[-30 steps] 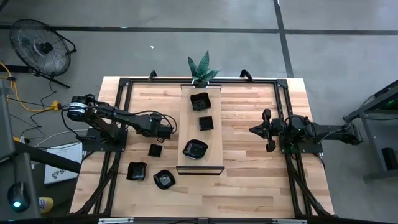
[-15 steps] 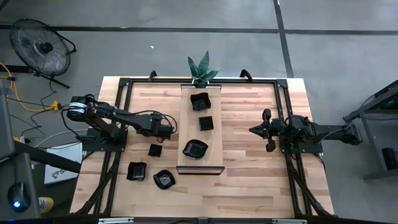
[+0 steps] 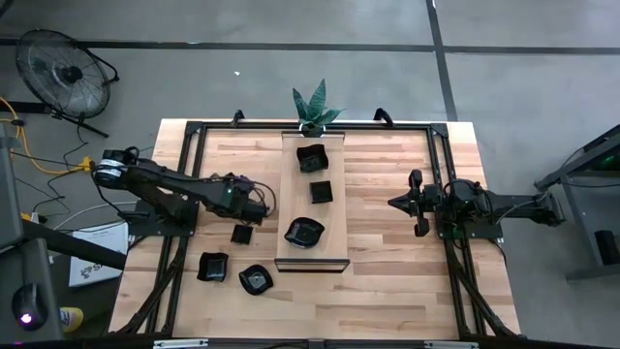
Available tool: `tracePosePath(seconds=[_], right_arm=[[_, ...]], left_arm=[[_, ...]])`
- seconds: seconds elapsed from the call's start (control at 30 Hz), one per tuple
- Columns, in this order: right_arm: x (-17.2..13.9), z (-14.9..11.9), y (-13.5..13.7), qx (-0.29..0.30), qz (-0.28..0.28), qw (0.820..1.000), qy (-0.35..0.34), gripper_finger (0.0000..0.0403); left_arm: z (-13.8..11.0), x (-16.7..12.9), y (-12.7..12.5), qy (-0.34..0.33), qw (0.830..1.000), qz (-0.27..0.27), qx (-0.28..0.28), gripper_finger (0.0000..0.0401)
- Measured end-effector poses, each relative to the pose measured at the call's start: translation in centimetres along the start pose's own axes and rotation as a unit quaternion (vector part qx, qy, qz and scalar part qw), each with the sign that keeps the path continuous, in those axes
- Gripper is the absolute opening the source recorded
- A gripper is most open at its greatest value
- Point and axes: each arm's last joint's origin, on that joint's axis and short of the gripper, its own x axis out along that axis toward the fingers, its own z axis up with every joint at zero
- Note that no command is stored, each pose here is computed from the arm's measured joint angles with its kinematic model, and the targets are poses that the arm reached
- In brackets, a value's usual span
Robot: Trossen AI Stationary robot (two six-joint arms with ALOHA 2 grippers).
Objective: Pick & Place Mini shaped plates
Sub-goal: Stack the black leaf shaped plate on top of the black leaf shaped plate on the shelf
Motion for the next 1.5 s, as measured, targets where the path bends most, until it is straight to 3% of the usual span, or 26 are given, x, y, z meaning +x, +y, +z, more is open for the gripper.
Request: tracePosePath(seconds=[0.37,0.5,0.63,0.8,1.33,1.5], right_arm=[[0.0,0.0,0.0,0.000,0.000,1.000,0.000,0.0012],[0.0,0.0,0.0,0.000,0.000,1.000,0.000,0.0012],[0.0,0.0,0.0,0.000,0.000,1.000,0.000,0.0012],[0.0,0.0,0.0,0.000,0.000,1.000,0.000,0.0012],[0.0,0.0,0.0,0.000,0.000,1.000,0.000,0.0012],[0.0,0.0,0.0,0.000,0.000,1.000,0.000,0.0012]], left_arm=[[-2.3,-5.8,2.1,-0.097,0.989,-0.058,0.091,0.0000],[-2.8,-8.0,2.2,-0.140,0.976,-0.084,0.145,0.0000],[-3.0,-10.1,1.8,-0.190,0.952,-0.109,0.216,0.0000],[-3.1,-11.9,0.9,-0.242,0.917,-0.119,0.293,0.0000],[-1.3,-15.9,-4.2,-0.287,0.858,-0.122,0.408,0.0000],[-0.9,-17.3,-5.8,-0.301,0.849,-0.121,0.417,0.0000]])
